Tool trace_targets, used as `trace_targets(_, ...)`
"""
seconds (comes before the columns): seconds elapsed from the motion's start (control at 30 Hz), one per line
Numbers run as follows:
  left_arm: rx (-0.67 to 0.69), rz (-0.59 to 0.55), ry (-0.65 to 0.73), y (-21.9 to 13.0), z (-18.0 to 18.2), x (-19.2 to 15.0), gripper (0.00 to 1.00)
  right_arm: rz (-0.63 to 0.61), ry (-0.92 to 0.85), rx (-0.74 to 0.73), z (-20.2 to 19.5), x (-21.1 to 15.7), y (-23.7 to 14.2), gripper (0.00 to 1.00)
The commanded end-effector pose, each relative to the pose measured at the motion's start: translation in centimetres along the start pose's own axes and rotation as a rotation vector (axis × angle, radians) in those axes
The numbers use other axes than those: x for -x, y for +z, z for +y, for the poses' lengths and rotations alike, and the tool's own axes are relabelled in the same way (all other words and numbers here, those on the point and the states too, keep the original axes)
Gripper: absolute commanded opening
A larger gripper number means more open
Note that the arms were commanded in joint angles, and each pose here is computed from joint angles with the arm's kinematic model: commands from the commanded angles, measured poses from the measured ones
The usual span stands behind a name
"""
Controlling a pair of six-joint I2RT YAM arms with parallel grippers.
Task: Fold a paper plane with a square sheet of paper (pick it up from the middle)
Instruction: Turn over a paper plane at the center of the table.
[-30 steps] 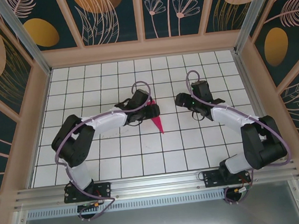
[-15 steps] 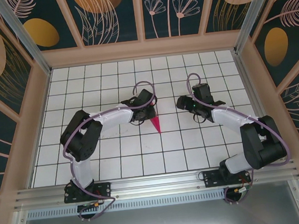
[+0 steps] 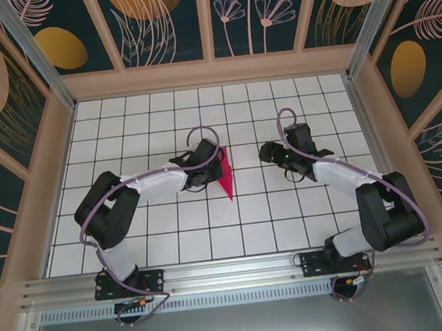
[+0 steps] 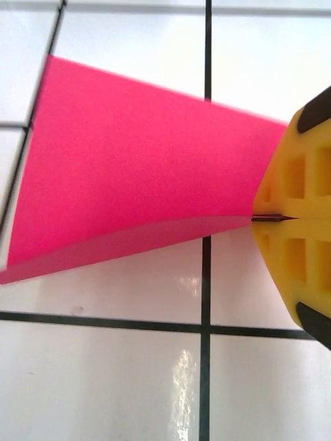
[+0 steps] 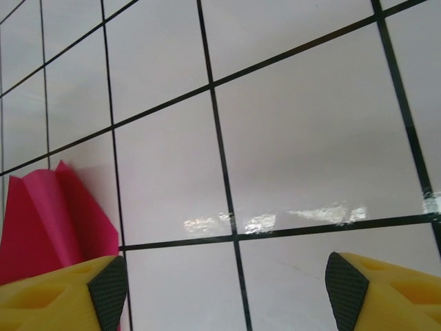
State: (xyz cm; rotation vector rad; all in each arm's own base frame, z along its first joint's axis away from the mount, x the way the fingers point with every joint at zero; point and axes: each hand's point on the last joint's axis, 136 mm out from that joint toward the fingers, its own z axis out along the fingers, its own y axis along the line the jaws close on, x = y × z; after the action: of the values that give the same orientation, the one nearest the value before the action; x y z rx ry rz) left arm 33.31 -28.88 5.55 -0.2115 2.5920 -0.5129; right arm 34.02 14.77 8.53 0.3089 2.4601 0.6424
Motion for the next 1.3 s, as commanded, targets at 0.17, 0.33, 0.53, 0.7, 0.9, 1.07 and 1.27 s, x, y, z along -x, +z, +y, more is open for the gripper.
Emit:
trace_targets(0.17,-0.394,-0.09,0.068,-4.6,-5.4,2.8,0.0,-0.008,0.025,0.306,5.6,-0.5,-2.3,0.73)
trace_targets(0.33,-0.533,-0.032,0.007,-3.9,-5.0,1.7,0.0,-0.005,-0.035,0.419,9.6,-1.6,-3.1,0.67)
trace_targets(0.53,-0.596,0.001,-0.047,-2.8,-3.8,0.6,0.0,0.035,-0.057,0.421,11.3,-3.3,-2.0,0.57)
trace_targets(0.7,-0.577,0.039,-0.075,-1.3,-2.2,-0.5,0.0,0.097,-0.055,0.411,11.7,-4.3,0.0,0.5)
trace_targets(0.9,-0.538,0.065,-0.113,0.1,-0.4,-1.5,0.0,0.155,-0.062,0.37,12.3,-5.5,2.5,0.45)
trace_targets(1.07,-0.505,0.08,-0.134,0.8,0.9,-2.2,0.0,0.196,-0.063,0.354,12.2,-6.4,4.0,0.44)
trace_targets(1.27,-0.427,0.081,-0.153,1.6,2.3,-2.4,0.0,0.241,-0.075,0.361,12.7,-7.4,4.9,0.44)
